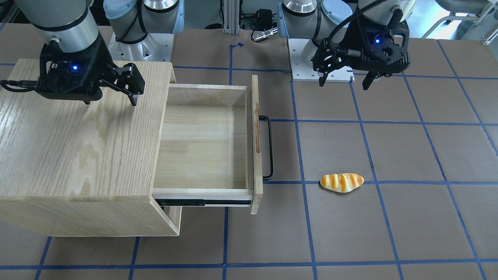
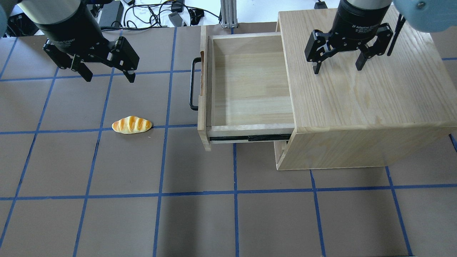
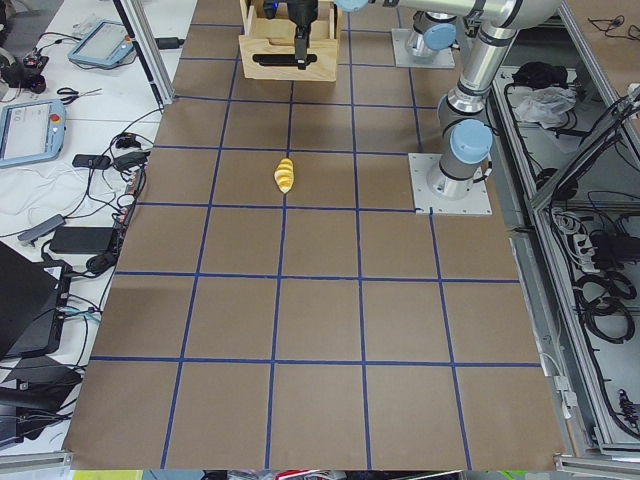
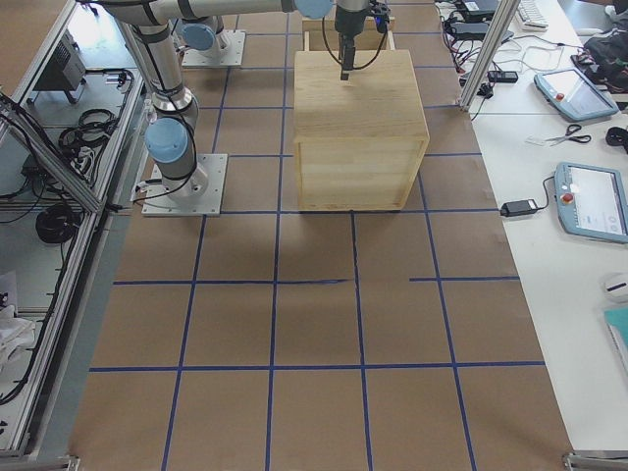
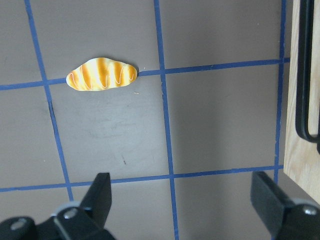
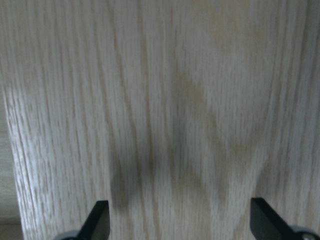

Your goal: Open upper drawer

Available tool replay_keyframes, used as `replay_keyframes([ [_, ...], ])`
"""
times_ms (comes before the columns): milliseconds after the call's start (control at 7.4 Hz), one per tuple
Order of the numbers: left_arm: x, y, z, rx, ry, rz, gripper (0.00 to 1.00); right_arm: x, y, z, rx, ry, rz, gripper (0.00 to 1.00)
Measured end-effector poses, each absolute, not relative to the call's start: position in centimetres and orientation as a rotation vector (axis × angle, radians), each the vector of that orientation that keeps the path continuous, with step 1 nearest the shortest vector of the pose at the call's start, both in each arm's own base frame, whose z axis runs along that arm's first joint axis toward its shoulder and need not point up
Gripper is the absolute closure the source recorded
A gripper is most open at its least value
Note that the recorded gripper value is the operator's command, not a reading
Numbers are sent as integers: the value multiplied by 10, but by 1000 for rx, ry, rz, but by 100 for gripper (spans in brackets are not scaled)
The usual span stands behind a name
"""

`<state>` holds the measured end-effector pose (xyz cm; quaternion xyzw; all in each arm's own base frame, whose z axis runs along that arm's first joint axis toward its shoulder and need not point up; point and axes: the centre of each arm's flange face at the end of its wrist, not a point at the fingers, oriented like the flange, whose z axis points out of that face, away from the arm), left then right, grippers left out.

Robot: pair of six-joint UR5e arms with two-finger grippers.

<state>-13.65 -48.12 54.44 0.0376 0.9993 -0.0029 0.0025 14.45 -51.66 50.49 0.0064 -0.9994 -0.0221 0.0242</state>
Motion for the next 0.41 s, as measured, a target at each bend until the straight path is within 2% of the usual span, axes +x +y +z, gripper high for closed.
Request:
replay_keyframes([
  [405, -134, -480, 551, 108, 3153, -28, 0, 145, -516, 505, 22, -3092, -69, 0],
])
